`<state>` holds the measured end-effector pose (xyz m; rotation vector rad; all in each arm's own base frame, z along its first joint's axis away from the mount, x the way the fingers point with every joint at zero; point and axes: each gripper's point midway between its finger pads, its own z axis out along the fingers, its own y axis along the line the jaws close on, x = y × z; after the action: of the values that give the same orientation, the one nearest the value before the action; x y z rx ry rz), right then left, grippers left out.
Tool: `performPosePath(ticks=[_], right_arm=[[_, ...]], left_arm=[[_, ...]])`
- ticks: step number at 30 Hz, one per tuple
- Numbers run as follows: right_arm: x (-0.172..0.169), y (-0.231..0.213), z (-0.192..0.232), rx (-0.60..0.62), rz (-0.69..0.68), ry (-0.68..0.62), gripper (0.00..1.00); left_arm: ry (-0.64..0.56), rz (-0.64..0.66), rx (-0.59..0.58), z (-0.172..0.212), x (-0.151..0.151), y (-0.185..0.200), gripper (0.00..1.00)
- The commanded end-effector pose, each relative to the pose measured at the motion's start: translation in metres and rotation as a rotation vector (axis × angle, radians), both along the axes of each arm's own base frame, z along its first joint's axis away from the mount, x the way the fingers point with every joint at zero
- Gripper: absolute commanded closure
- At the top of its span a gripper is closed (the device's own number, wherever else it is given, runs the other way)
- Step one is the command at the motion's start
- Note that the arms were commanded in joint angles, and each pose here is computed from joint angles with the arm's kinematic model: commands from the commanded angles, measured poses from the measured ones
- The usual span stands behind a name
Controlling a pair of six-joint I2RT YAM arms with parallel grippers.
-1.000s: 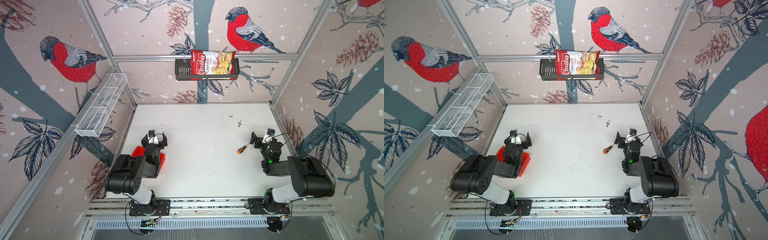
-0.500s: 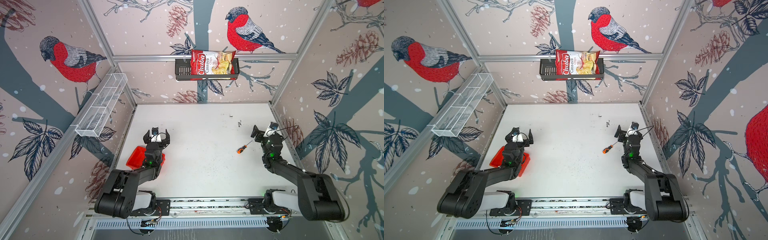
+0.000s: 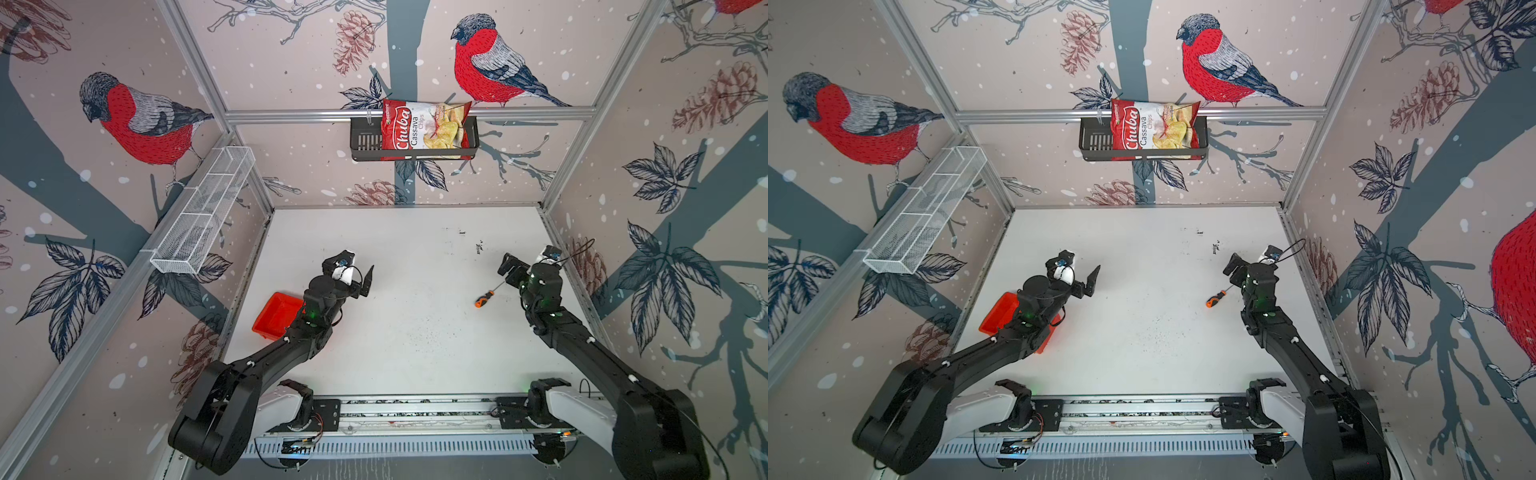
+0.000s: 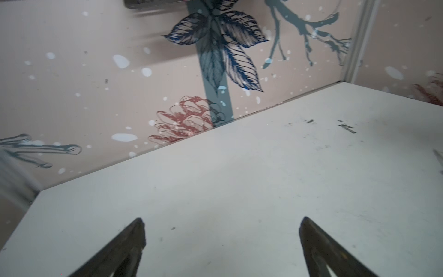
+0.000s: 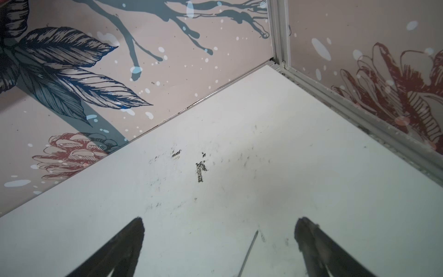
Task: Put the screwdriver in the bin
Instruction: 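Close the right gripper on the screwdriver handle while the left arm reaches forward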
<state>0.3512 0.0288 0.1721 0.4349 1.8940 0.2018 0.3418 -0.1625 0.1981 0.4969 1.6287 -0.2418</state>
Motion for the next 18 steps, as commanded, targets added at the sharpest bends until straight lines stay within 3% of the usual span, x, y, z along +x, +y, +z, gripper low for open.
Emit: performPosePath(ticks=[1,10,18], right_arm=[[-0.008,0.006,-0.015,0.046,-0.042,0.069,0.00],[-0.020,0.034,-0.069,0.088,-0.067,0.253,0.00],[-0.020,0.045,-0.106,0.092,-0.103,0.420,0.01]], left_arm=[[0.014,-0.131,0.010,0.002,-0.011,-0.031,0.02],[0.070,-0.417,0.044,0.003,-0.045,-0.097,0.03],[0.108,-0.574,0.123,-0.010,-0.071,-0.125,0.02]])
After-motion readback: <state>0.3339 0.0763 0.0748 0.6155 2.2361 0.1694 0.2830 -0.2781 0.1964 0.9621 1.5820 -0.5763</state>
